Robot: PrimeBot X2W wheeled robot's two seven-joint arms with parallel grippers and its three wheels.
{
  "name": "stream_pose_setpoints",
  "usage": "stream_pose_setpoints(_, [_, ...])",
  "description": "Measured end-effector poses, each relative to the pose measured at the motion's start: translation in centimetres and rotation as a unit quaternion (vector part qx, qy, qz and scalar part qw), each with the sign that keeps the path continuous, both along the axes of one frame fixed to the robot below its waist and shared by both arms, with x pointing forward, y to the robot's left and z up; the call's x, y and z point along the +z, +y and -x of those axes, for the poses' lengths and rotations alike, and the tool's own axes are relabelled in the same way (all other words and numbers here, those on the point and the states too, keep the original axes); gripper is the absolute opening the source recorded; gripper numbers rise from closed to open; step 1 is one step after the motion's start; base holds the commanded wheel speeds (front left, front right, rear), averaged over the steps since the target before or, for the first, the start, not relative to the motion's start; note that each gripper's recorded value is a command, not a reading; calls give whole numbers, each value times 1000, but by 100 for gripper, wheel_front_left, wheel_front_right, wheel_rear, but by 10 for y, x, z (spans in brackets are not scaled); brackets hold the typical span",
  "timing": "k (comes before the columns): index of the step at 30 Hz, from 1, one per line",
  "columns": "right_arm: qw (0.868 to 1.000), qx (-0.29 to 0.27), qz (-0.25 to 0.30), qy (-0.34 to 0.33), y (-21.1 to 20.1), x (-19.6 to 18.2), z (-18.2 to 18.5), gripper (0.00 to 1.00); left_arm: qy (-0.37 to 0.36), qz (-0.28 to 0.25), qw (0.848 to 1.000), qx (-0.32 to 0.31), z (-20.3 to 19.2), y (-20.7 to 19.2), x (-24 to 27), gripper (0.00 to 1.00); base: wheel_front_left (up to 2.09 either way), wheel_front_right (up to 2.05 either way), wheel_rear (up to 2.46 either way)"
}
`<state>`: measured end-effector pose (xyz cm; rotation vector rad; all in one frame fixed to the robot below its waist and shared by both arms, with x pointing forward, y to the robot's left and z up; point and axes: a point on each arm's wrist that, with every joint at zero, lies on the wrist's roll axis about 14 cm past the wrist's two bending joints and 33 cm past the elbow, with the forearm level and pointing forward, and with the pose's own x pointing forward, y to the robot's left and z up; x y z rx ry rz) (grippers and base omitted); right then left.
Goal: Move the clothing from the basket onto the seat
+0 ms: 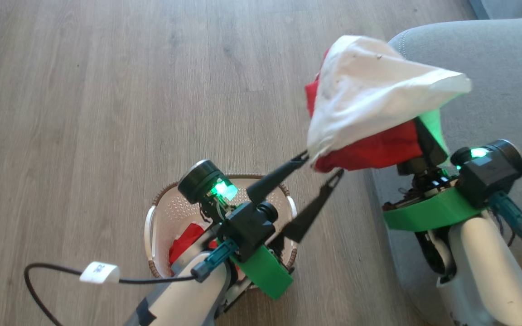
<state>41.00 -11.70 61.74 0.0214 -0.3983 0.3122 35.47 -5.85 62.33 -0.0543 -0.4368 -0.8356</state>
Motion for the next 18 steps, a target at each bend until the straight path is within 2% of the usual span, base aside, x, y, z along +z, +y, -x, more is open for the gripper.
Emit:
stream_pose_setpoints(2, [1000, -5, 1, -2, -3, 1, -1, 0, 5, -4, 1000, 0, 0, 0, -4, 97, 0, 0, 0])
stream_pose_setpoints(3, [1000, -5, 3, -3, -3, 2, -1, 0, 8, -7, 1000, -1, 0, -1, -7, 100, 0, 0, 0])
stream_pose_setpoints(18, [999, -35, 1, -20, -23, 13, 1, 0, 94, -59, 994, 7, 2, 7, -72, 100, 0, 0, 0])
